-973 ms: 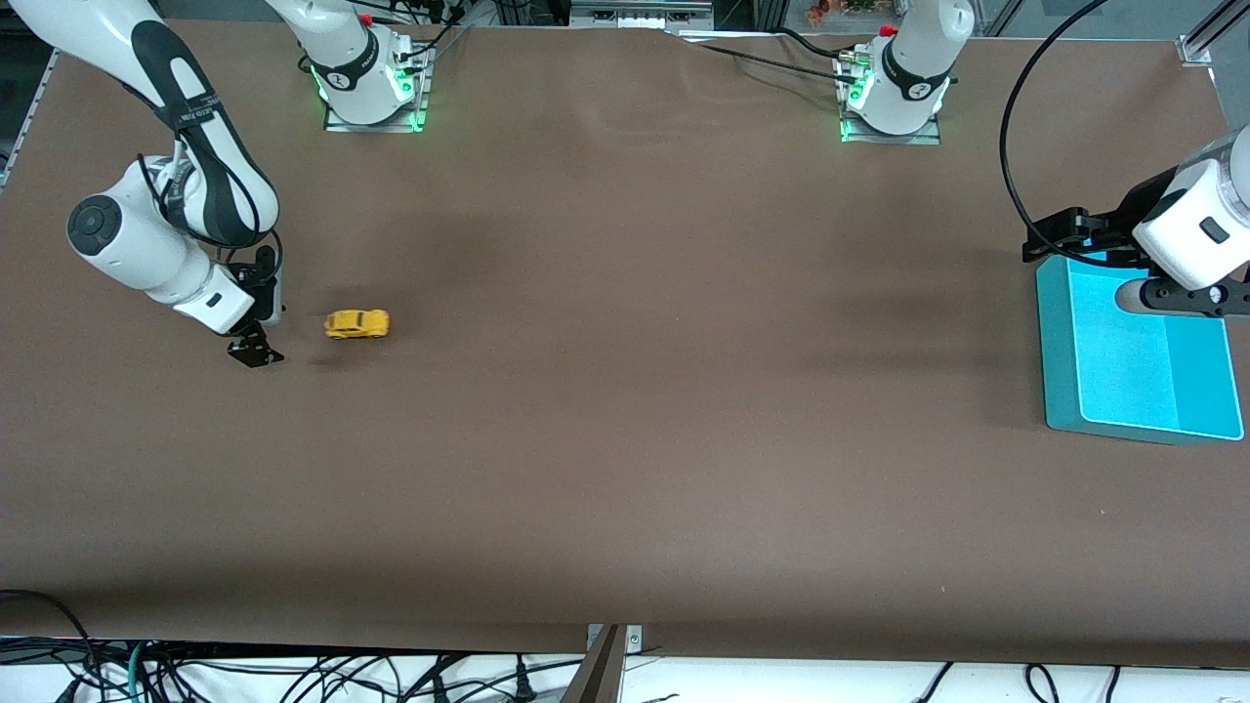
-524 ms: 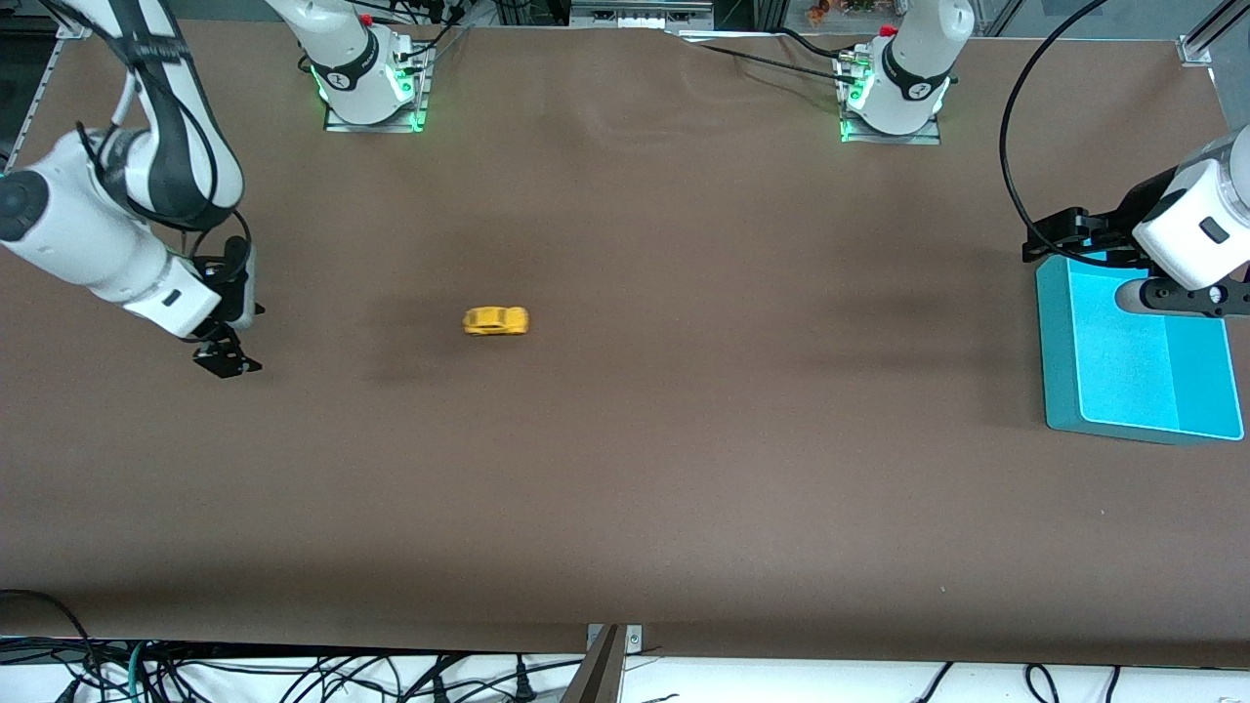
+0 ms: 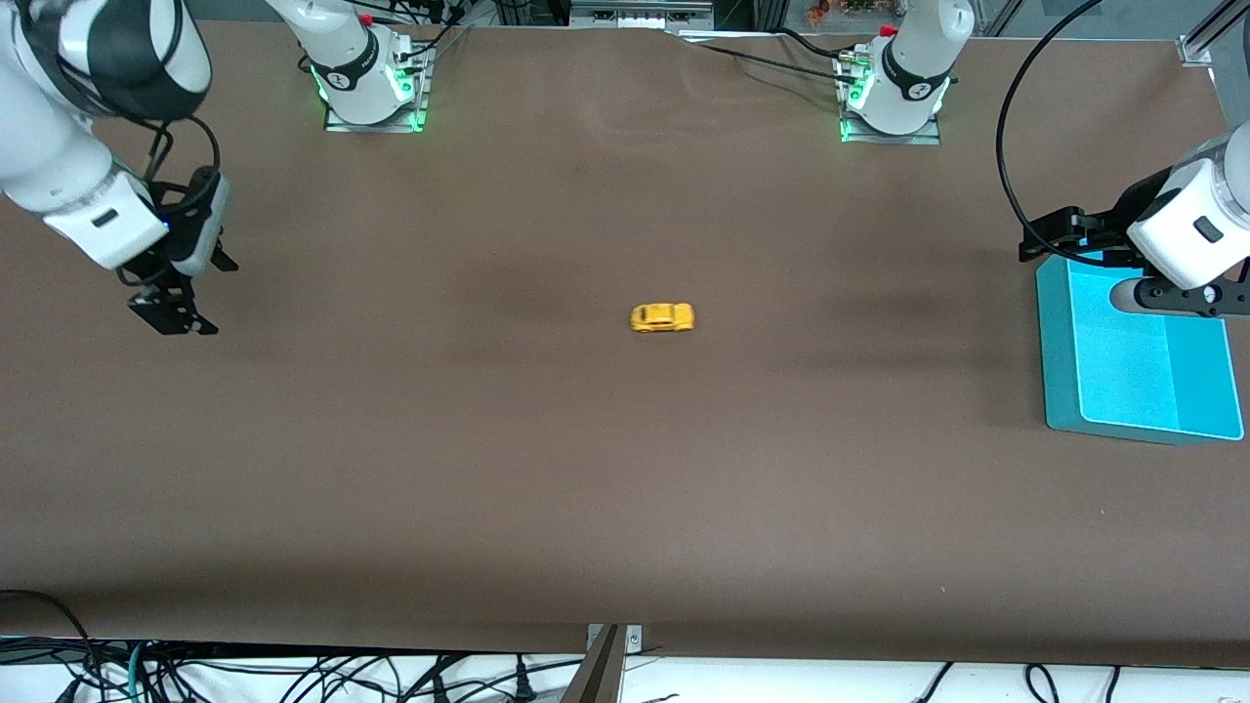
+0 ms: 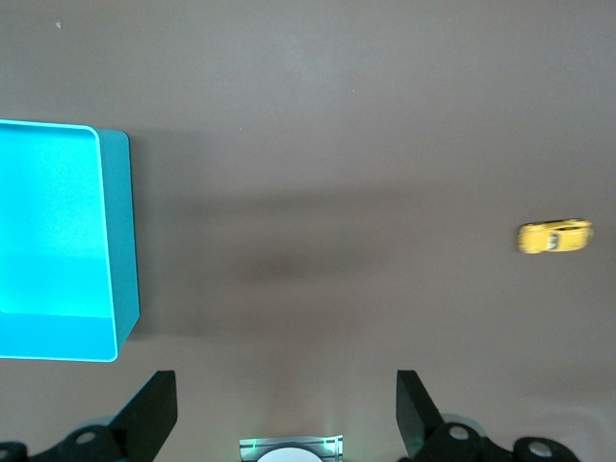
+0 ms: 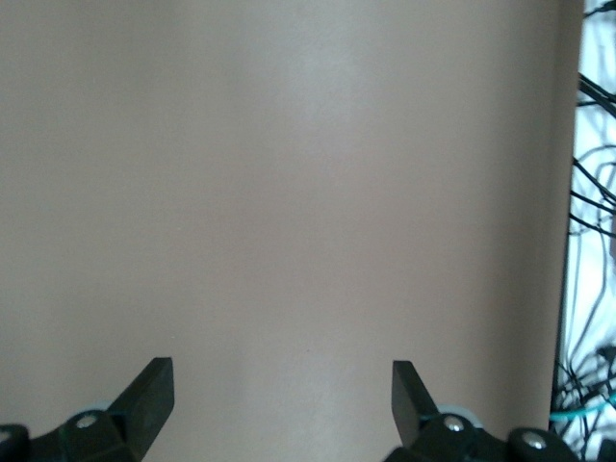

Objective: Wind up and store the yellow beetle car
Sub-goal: 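Raise the right gripper to rest while the left gripper reaches the car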

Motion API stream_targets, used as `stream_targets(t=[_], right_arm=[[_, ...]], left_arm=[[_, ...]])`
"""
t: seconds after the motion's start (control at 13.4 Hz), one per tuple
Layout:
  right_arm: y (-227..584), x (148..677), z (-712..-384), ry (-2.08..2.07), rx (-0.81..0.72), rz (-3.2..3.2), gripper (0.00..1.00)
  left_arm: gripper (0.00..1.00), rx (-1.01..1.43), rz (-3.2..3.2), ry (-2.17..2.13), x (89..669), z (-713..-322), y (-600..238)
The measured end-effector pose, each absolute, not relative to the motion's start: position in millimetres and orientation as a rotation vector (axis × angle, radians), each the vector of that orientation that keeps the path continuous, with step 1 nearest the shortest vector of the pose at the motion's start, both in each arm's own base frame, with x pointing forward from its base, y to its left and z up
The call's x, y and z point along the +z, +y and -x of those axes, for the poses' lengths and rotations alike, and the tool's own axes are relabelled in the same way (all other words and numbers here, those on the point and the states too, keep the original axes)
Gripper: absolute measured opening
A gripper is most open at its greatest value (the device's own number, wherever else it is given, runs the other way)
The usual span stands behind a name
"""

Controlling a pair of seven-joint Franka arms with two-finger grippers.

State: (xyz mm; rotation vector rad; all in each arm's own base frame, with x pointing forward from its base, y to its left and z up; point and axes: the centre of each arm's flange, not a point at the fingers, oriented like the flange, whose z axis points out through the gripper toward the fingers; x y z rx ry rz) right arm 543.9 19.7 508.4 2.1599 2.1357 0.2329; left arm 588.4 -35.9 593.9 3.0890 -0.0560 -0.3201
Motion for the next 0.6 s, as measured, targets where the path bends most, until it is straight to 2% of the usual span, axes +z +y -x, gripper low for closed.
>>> stream_targets(t=[0.3,0.6], right_arm=[[22,576,-534,1.828,0.225,-2.371,1.00],[33,593,-512,1.232,0.171,-2.788,1.00]], left_arm=[[1.00,-0.364,-3.081,-0.141,584,-588,-56],[1.00,-0.462,-2.960,-0.634,549,-584,-77]])
